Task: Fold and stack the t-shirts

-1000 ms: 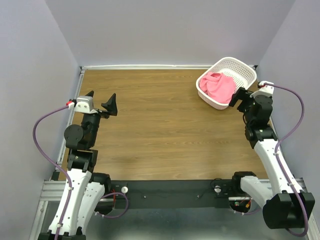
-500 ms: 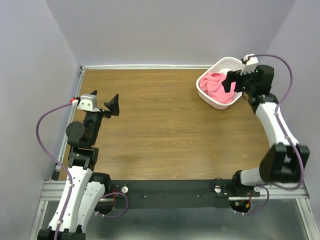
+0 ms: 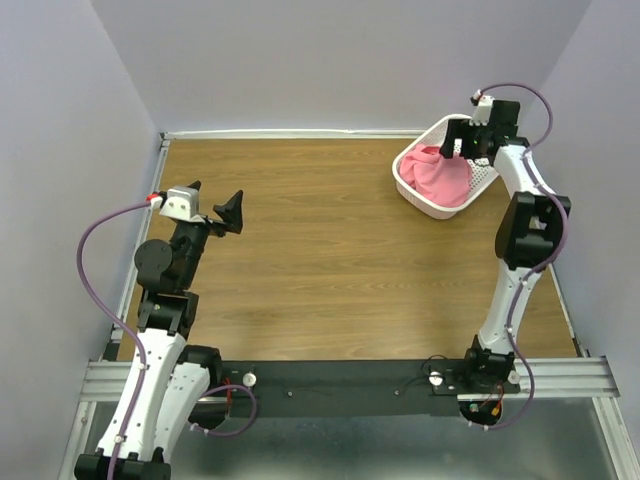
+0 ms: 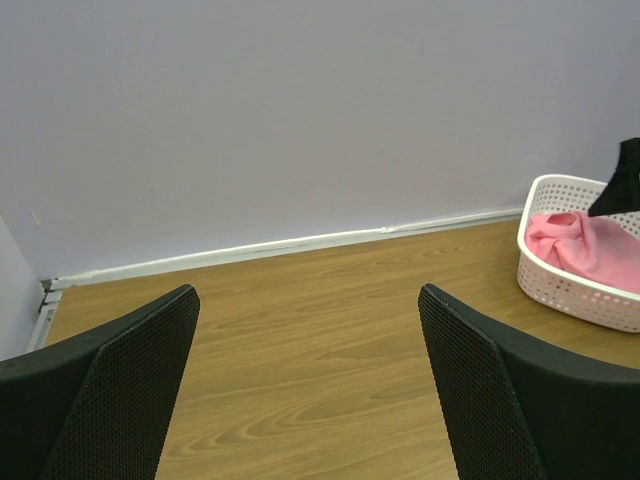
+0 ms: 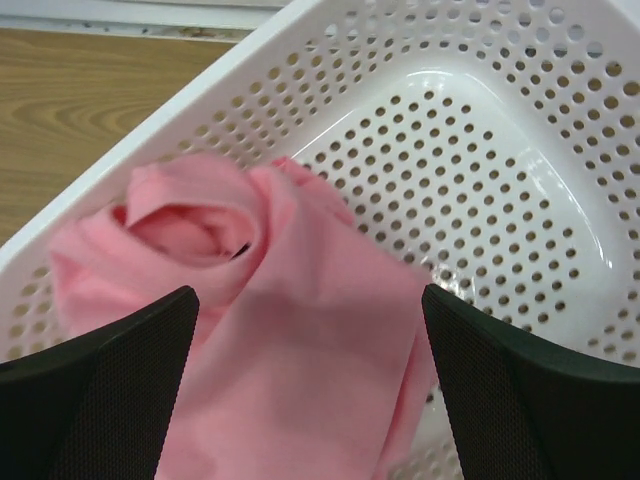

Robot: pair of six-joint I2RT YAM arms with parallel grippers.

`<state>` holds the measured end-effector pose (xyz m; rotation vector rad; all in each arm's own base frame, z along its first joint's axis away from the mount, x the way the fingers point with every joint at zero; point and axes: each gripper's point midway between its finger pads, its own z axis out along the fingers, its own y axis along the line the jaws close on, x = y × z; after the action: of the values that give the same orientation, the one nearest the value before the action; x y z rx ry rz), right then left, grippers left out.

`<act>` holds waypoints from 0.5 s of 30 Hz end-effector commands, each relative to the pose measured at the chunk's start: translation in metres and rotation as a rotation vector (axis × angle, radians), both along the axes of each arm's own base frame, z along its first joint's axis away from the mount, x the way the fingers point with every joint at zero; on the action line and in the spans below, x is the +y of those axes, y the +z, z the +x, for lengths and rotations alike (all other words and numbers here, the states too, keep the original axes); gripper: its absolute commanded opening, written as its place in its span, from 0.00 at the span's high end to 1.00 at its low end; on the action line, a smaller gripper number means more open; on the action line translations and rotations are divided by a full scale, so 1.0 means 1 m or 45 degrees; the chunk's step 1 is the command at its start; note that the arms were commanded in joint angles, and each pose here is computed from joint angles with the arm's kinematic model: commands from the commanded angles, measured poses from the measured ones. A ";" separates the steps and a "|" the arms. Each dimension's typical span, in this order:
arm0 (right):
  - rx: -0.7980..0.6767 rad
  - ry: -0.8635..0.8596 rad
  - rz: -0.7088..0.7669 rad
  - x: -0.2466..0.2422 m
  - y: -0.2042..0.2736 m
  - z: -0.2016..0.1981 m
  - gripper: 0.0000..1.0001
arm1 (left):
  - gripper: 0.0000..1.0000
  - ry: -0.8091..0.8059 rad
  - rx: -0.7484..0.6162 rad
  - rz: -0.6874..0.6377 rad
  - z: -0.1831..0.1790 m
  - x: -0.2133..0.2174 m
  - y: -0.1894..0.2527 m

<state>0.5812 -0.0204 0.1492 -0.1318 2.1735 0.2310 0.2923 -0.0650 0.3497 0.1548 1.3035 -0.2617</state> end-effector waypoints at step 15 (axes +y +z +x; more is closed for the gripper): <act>-0.454 0.445 0.100 0.145 0.237 -0.084 0.99 | 0.02 -0.079 -0.046 0.010 -0.004 -0.011 0.014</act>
<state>0.5554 0.0708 0.2067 -0.3383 2.1612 0.3554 0.2952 -0.0696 0.3446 0.1753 1.3197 -0.2785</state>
